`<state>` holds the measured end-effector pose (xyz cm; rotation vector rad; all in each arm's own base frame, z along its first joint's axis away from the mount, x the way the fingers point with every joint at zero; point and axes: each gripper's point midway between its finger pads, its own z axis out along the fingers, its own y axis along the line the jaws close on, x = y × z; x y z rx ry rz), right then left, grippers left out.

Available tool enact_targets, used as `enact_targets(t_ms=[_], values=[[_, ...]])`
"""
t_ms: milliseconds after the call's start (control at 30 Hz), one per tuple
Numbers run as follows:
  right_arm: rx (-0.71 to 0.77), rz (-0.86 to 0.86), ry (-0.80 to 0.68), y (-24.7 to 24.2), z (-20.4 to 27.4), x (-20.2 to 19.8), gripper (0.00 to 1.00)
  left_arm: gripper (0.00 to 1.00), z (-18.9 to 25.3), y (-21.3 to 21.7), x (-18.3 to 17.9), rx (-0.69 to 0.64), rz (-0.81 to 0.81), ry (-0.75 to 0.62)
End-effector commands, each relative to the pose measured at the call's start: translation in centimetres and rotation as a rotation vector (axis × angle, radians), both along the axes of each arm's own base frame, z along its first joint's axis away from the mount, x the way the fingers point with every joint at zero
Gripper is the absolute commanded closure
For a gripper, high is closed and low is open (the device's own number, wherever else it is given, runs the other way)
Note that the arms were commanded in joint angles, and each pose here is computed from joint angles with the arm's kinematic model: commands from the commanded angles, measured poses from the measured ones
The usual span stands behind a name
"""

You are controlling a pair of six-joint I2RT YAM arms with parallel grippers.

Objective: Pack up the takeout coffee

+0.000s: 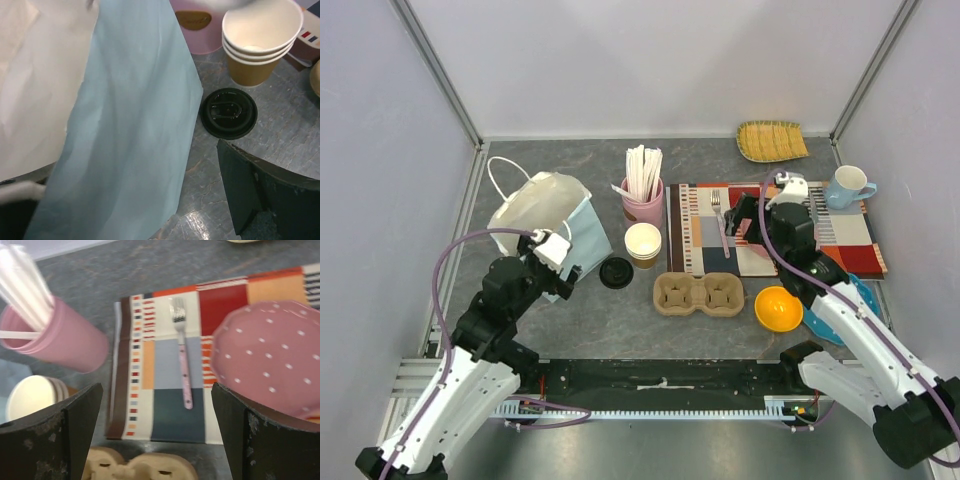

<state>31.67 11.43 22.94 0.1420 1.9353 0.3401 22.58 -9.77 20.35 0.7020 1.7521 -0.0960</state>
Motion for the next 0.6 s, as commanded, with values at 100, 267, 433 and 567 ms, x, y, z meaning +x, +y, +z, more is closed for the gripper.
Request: enact_targets(t_ms=[100,267,433,567], values=[[0.005,-0.199,-0.129,-3.9,0.7,-0.4,0.02,0.0,1.7,-1.5,0.5,-0.199,-0.028,-0.067],[-0.01,-0.146,-0.129,-3.1,1.4,0.0,0.02,0.0,6.0,-1.8,0.7,-0.161,-0.084,-0.178],[-0.004,-0.097,-0.124,-2.0,1.8,0.3,0.02,0.0,10.2,-2.6,-0.1,-0.131,-0.17,-0.258],[-0.001,-0.075,-0.116,-1.5,1.8,0.7,0.02,0.0,12.1,-2.9,-0.7,-0.139,-0.201,-0.27]])
